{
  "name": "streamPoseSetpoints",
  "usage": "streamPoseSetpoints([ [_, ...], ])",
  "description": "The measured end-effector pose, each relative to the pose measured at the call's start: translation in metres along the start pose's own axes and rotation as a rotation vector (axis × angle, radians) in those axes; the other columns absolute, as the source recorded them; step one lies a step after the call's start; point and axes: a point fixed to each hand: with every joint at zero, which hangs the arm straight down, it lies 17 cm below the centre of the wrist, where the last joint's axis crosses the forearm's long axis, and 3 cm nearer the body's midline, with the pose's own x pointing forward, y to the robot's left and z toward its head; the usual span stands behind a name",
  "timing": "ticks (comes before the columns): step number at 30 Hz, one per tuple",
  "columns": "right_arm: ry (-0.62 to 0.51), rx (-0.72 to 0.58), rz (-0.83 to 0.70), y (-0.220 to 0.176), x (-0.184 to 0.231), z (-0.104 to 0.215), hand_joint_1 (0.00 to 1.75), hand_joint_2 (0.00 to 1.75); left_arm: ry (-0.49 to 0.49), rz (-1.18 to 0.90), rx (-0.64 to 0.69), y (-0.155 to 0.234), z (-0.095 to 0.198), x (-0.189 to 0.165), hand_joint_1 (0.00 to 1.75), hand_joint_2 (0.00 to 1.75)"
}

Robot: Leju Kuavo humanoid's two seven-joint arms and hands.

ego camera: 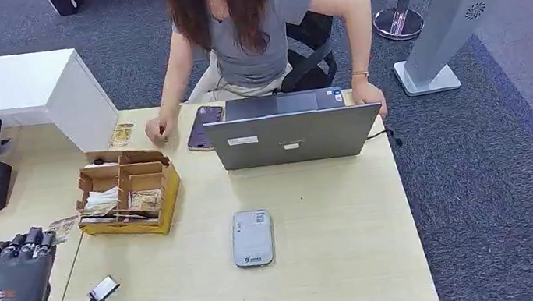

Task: Pass the card to the sensor for recognition and then transmit it.

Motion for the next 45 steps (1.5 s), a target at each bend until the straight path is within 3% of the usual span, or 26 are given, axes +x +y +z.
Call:
streamPoseSetpoints([
  [14, -0.023, -0.002, 0.036, -0.002, 0.001, -0.002, 0.00, 1.75, -0.125, -0.011, 0.029, -0.017, -0.001, 0.024, 1.75, 1.75],
  [22, -0.065, 0.021, 0.069, 0.006, 0.021, 0.000, 0.00, 1.75, -0.162, -0.012, 0.201, 0.023, -0.046, 0.013, 1.75, 1.75],
  [27, -0.078, 0.040, 0.077, 0.012, 0.027, 0.004, 0.00, 1.75, -0.192, 0.002, 0.253, 0.040, -0.056, 0.018, 1.75, 1.75],
  [30, -0.080, 0.046, 0.074, 0.014, 0.028, 0.005, 0.00, 1.75, -0.316, 0.038, 0.265, 0.049, -0.045, 0.052, 1.75, 1.75],
  [34, -0.069, 0.054, 0.066, 0.017, 0.024, 0.006, 0.00, 1.75, -0.480, 0.134, 0.359, 0.090, -0.038, 0.107, 1.75, 1.75],
  [36, -0.066, 0.055, 0.059, 0.018, 0.024, 0.007, 0.00, 1.75, -0.449, 0.170, 0.401, 0.107, -0.046, 0.109, 1.75, 1.75],
  [40, -0.067, 0.056, 0.065, 0.018, 0.023, 0.007, 0.00, 1.75, -0.258, 0.275, 0.405, 0.116, -0.059, 0.098, 1.75, 1.75],
  [45, -0.068, 0.056, 0.068, 0.018, 0.023, 0.007, 0.00, 1.75, -0.222, 0.391, 0.432, 0.133, -0.065, 0.116, 1.75, 1.75],
])
